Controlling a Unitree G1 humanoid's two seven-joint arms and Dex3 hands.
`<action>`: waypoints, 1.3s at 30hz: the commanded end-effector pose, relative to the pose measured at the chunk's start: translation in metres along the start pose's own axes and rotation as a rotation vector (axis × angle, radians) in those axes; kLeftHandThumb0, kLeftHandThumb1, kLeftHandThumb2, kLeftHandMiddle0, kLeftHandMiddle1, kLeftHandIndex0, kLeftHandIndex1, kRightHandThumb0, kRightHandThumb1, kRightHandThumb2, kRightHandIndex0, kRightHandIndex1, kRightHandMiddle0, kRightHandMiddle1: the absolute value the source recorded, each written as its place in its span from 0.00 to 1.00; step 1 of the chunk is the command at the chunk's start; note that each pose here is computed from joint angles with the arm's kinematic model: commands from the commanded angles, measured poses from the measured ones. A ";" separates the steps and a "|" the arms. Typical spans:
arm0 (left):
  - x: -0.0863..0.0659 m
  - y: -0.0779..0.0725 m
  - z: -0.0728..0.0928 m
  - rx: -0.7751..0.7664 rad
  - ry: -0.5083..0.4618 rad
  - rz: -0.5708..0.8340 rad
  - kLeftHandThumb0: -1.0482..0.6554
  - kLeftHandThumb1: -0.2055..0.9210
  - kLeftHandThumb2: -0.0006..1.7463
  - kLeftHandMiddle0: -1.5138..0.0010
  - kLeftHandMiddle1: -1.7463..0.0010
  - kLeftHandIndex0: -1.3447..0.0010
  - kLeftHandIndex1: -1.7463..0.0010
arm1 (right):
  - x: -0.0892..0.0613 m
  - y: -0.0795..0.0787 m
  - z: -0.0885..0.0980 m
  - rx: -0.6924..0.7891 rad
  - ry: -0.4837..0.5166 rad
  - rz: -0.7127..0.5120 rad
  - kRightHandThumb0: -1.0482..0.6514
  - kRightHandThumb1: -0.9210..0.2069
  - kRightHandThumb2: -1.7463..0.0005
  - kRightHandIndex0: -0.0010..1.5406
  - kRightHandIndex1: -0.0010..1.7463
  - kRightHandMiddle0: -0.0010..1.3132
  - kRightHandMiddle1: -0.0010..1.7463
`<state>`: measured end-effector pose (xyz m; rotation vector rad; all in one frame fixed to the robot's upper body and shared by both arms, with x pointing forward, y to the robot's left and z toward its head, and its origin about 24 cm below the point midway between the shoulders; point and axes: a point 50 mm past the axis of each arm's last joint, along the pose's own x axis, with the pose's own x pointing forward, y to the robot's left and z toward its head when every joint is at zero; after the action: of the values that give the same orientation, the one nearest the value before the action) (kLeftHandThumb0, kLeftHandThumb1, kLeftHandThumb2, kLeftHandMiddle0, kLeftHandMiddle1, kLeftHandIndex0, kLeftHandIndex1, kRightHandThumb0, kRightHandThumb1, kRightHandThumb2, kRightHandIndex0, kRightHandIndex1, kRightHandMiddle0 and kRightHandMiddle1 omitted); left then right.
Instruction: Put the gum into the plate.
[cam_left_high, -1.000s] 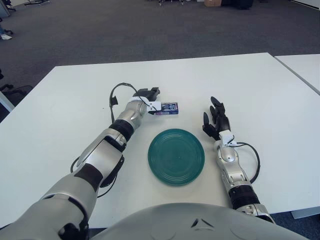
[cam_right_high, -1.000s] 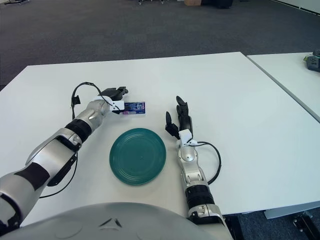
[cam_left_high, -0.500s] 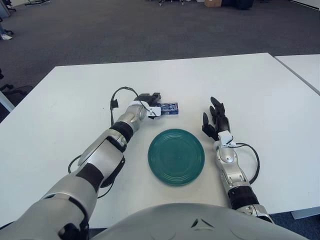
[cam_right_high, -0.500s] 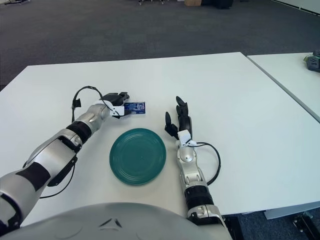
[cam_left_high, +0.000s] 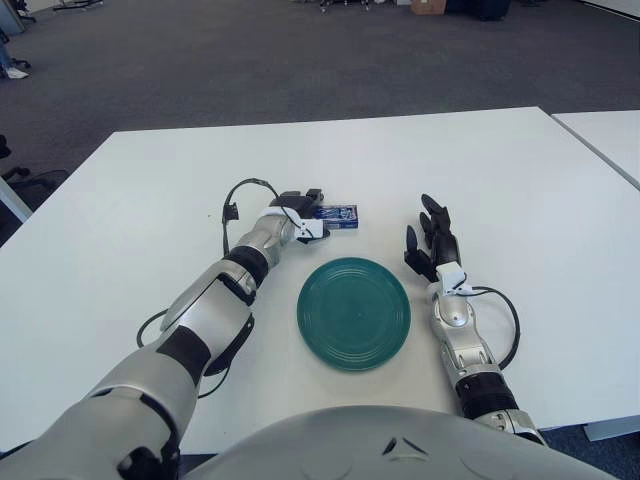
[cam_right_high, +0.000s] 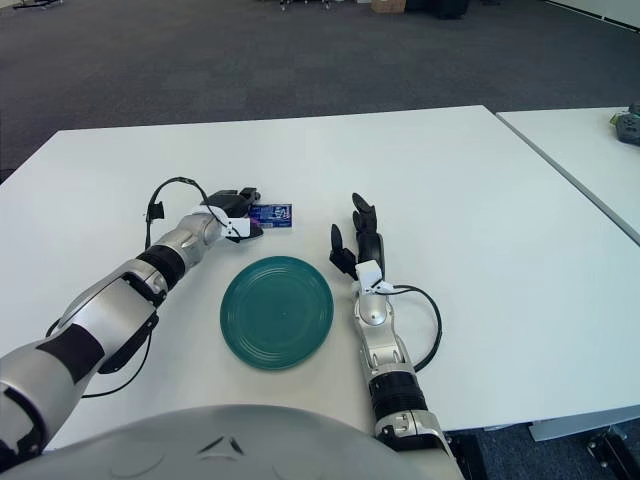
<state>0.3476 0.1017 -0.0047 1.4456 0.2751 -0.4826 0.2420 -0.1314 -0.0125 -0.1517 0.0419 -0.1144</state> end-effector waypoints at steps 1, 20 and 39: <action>0.000 -0.004 0.006 0.026 -0.014 -0.023 0.00 1.00 0.35 0.89 1.00 1.00 0.73 | -0.017 0.007 -0.026 0.006 0.146 0.010 0.23 0.00 0.56 0.17 0.00 0.00 0.28; 0.000 -0.014 0.015 0.040 -0.028 -0.026 0.00 1.00 0.35 0.88 0.99 1.00 0.66 | -0.017 0.010 -0.026 0.013 0.149 0.018 0.23 0.00 0.56 0.16 0.00 0.00 0.27; 0.000 -0.010 0.019 0.101 -0.052 0.067 0.00 1.00 0.33 0.79 0.96 1.00 0.38 | -0.016 0.015 -0.026 0.002 0.156 0.002 0.22 0.00 0.56 0.16 0.00 0.00 0.27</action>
<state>0.3421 0.0874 -0.0103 1.4996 0.1969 -0.4578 0.2426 -0.1251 -0.0134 -0.1326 0.0519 -0.1359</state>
